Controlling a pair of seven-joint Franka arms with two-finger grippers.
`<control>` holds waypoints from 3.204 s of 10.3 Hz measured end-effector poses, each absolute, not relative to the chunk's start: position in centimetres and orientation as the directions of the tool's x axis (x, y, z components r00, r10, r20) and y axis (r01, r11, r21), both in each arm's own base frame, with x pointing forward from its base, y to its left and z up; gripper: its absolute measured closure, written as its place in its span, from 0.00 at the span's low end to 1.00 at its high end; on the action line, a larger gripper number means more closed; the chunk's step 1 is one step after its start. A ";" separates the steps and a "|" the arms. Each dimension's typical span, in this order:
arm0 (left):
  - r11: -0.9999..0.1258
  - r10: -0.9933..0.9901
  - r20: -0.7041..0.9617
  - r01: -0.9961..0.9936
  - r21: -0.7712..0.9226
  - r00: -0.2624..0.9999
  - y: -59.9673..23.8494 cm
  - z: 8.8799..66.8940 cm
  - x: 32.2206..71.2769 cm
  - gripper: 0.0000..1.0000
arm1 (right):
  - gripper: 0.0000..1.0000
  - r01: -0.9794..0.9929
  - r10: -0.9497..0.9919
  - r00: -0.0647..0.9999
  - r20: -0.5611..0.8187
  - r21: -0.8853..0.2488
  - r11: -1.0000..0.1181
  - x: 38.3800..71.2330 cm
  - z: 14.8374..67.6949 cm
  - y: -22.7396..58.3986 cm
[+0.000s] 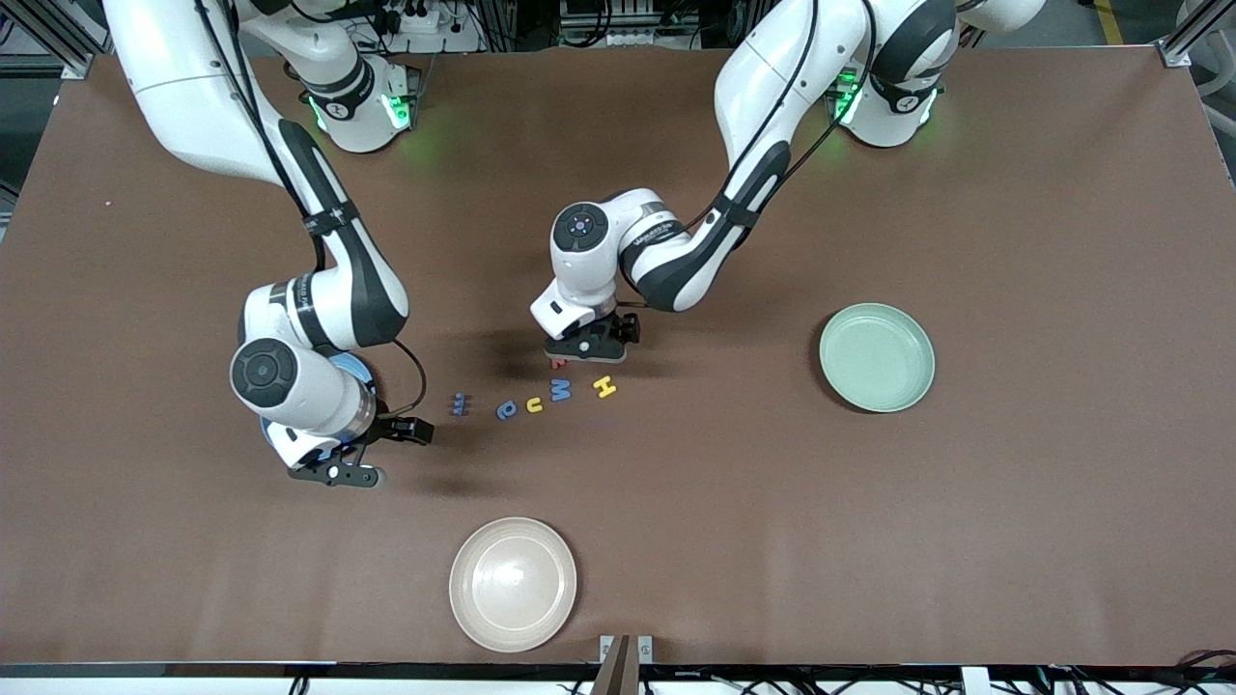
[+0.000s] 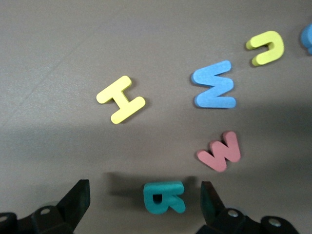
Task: Sort upper and lower case letters into plates
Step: 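Grasp the teal R with the left gripper while the right gripper hovers, then carry the teal R onto the green plate and open the left gripper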
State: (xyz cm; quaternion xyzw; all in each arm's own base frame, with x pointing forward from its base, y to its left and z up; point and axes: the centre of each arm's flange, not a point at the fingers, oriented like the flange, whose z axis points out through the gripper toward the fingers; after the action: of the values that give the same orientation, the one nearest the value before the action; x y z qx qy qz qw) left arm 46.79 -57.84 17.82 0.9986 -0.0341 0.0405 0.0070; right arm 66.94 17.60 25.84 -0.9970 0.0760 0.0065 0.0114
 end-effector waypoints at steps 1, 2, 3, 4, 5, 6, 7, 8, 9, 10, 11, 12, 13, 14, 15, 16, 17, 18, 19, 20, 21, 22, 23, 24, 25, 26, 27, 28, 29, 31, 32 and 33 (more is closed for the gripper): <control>-0.999 -0.042 0.077 -0.043 0.009 0.996 -57.8 17.3 46.8 0.00 | 0.00 -0.173 -0.172 0.985 -0.026 -0.017 -0.985 66.4 25.5 19.0; -0.999 -0.034 0.072 -0.034 0.005 0.997 -57.7 16.8 46.7 0.00 | 0.00 -0.192 -0.191 0.981 -0.037 -0.011 -0.981 65.9 25.2 20.5; -1.000 -0.027 0.069 -0.027 0.003 0.997 -57.6 16.4 46.7 0.01 | 0.00 -0.205 -0.205 0.978 -0.042 -0.007 -0.979 65.4 24.9 21.7; -1.000 -0.008 0.068 -0.008 0.004 0.998 -57.7 16.2 46.6 0.04 | 0.00 -0.211 -0.210 0.976 -0.048 -0.003 -0.978 65.1 24.5 22.3; -1.000 0.014 0.069 0.014 0.007 0.998 -57.9 16.3 46.4 0.05 | 0.00 -0.214 -0.213 0.976 -0.053 0.000 -0.977 65.0 24.0 22.5; -1.000 0.029 0.069 0.028 0.009 0.997 -58.2 16.4 46.0 0.08 | 0.00 -0.215 -0.215 0.975 -0.058 0.004 -0.977 64.9 23.6 22.4; -0.999 0.032 0.074 0.031 0.016 0.997 -58.5 16.7 46.0 0.19 | 0.00 -0.215 -0.215 0.975 -0.062 0.007 -0.977 64.9 23.3 22.4; -0.999 0.032 0.074 0.031 0.016 0.997 -58.6 16.8 45.9 0.26 | 0.00 -0.215 -0.215 0.974 -0.066 0.009 -0.977 64.8 23.1 22.4; -0.999 0.032 0.076 0.031 0.018 0.997 -58.7 16.9 45.9 0.27 | 0.00 -0.215 -0.215 0.974 -0.070 0.011 -0.977 64.7 22.9 22.3; -0.999 0.031 0.079 0.029 0.022 0.996 -58.9 17.1 45.9 0.40 | 0.00 -0.215 -0.215 0.974 -0.070 0.012 -0.977 64.7 22.9 22.3; -0.999 0.030 0.080 0.028 0.022 0.996 -59.0 17.2 45.8 0.52 | 0.00 -0.217 -0.217 0.974 -0.067 0.012 -0.976 64.8 23.0 22.2; -0.999 0.031 0.080 0.029 0.022 0.996 -59.0 17.3 45.9 0.57 | 0.00 -0.219 -0.219 0.974 -0.060 0.009 -0.976 64.9 23.2 22.1; -0.999 0.031 0.080 0.029 0.021 0.996 -59.0 17.4 45.9 0.62 | 0.00 -0.222 -0.222 0.974 -0.050 0.004 -0.975 65.1 23.6 22.1; -0.999 0.032 0.080 0.030 0.021 0.996 -59.0 17.4 45.9 0.62 | 0.00 -0.236 -0.236 0.971 -0.040 0.000 -0.972 65.3 24.1 21.9; -0.999 0.038 0.079 0.036 0.022 0.996 -58.9 17.4 46.0 0.62 | 0.00 -0.264 -0.264 0.964 -0.029 -0.003 -0.964 65.6 24.8 21.6; -0.999 0.051 0.075 0.050 0.015 0.996 -58.6 17.4 46.3 0.62 | 0.00 -0.299 -0.299 0.954 -0.014 -0.009 -0.954 65.9 25.8 21.3; -0.998 0.070 0.068 0.070 -0.004 0.995 -57.8 17.5 47.2 0.62 | 0.00 -0.327 -0.327 0.945 0.006 -0.020 -0.945 66.2 27.3 21.1; -0.995 0.099 0.061 0.100 -0.022 0.993 -56.2 18.0 49.0 0.62 | 0.00 -0.344 -0.345 0.938 0.025 -0.033 -0.938 66.4 28.9 21.0; -0.993 0.109 0.048 0.111 -0.046 0.993 -54.1 19.2 51.0 0.62 | 0.00 -0.354 -0.356 0.934 0.044 -0.038 -0.934 66.5 30.2 21.0; -0.992 0.101 0.020 0.102 -0.075 0.995 -51.6 20.9 53.2 0.62 | 0.00 -0.368 -0.369 0.927 0.072 -0.029 -0.929 66.5 31.4 21.0; -0.992 0.086 -0.012 0.084 -0.096 0.996 -48.5 23.2 55.6 0.62 | 0.00 -0.393 -0.392 0.914 0.104 -0.017 -0.919 66.5 32.3 21.1; -0.992 0.069 -0.041 0.064 -0.113 0.997 -45.2 25.3 57.7 0.62 | 0.00 -0.426 -0.425 0.896 0.130 -0.020 -0.904 66.6 33.3 21.4; -0.991 0.049 -0.081 0.038 -0.130 0.996 -41.7 27.0 59.5 0.62 | 0.00 -0.450 -0.450 0.881 0.147 -0.035 -0.892 66.7 34.3 21.6; -0.990 0.032 -0.123 0.015 -0.140 0.992 -38.2 28.0 61.0 0.62 | 0.00 -0.458 -0.459 0.875 0.154 -0.044 -0.888 66.8 34.9 21.8; -0.989 0.009 -0.157 -0.014 -0.145 0.988 -34.1 28.6 62.2 0.62 | 0.00 -0.456 -0.457 0.876 0.154 -0.044 -0.889 66.8 35.0 22.0; -0.989 -0.023 -0.185 -0.049 -0.142 0.983 -29.3 29.2 63.2 0.62 | 0.00 -0.448 -0.449 0.881 0.150 -0.040 -0.893 66.5 34.9 22.6; -0.988 -0.046 -0.210 -0.076 -0.134 0.977 -24.7 29.7 63.6 0.62 | 0.00 -0.435 -0.435 0.889 0.144 -0.033 -0.900 66.0 34.6 23.6; -0.989 -0.063 -0.232 -0.092 -0.115 0.971 -20.2 29.8 63.5 0.62 | 0.00 -0.414 -0.413 0.901 0.132 -0.020 -0.910 65.2 33.9 24.9; -0.992 -0.075 -0.227 -0.096 -0.084 0.971 -16.6 29.2 62.8 0.62 | 0.00 -0.377 -0.375 0.920 0.116 -0.001 -0.926 64.1 32.9 26.3; -0.996 -0.083 -0.198 -0.089 -0.025 0.977 -13.5 25.7 59.7 0.62 | 0.00 -0.288 -0.285 0.956 0.063 0.046 -0.956 61.2 29.7 28.8; -0.995 -0.096 -0.189 -0.099 -0.008 0.977 -13.8 23.9 58.1 0.62 | 0.00 -0.264 -0.262 0.964 0.032 0.062 -0.963 59.5 27.6 29.8; -0.994 -0.107 -0.183 -0.108 0.004 0.977 -14.3 22.3 56.7 0.62 | 0.00 -0.265 -0.265 0.964 0.002 0.049 -0.963 58.0 25.5 30.3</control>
State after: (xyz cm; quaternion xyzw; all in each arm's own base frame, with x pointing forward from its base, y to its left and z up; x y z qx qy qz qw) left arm 56.73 -14.32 22.28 0.9943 -0.0541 -0.0921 -0.0031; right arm 58.05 30.30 25.53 -0.9907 0.1338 0.0021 -0.0244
